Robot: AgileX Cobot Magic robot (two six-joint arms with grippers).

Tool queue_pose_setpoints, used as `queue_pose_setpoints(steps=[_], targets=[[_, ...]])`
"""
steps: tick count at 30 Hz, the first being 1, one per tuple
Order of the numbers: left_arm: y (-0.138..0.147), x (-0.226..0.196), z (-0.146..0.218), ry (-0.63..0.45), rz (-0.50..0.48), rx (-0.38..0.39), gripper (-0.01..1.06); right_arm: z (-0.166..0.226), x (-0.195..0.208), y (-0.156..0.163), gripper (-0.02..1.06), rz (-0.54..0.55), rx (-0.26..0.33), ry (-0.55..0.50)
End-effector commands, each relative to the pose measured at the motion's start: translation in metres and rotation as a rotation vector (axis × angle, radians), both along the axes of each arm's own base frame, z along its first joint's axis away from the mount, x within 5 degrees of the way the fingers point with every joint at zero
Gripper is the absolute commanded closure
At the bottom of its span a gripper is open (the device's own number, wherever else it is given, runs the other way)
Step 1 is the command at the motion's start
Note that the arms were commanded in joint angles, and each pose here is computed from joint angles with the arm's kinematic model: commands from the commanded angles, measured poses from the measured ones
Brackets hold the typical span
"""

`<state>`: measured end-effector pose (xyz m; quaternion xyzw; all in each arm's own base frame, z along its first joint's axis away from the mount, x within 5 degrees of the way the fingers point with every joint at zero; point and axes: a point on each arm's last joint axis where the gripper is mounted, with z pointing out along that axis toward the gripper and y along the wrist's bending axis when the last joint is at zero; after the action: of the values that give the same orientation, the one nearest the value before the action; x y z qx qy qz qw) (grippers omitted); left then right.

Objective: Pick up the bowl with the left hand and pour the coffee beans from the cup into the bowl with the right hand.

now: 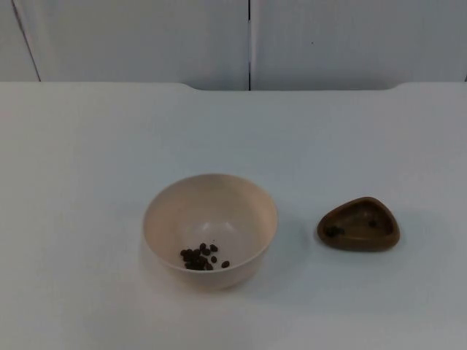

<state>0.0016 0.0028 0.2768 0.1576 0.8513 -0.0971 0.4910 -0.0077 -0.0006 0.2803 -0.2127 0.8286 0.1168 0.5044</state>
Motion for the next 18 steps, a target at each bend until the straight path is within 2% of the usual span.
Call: queue_pose_setpoints(steps=[1,12,14,16,18], targets=[[0.0004,-0.0005,-0.0011,-0.002,0.005,-0.004,0.14,-0.0003,0.0002,-0.0011,0.29,-0.019,0.01,-0.001],[0.0004,-0.0005,-0.0011,-0.002,0.004,-0.004,0.14,-0.0003,0.0001,-0.001,0.29,-0.015,0.008,-0.001],[0.0004,-0.0005,-0.0011,-0.002,0.004,-0.004,0.08,-0.0003,0.0,-0.0009,0.29,-0.011,0.003,-0.003],[0.0004,-0.0006,-0.0012,0.0,0.004,-0.003,0.0,-0.0003,0.0,-0.0009,0.24,-0.011,0.003,-0.003],[0.0004,-0.0006,-0.0012,0.0,0.004,-0.003,0.0,-0.0003,0.0,-0.0009,0.15,-0.011,0.003,-0.003]])
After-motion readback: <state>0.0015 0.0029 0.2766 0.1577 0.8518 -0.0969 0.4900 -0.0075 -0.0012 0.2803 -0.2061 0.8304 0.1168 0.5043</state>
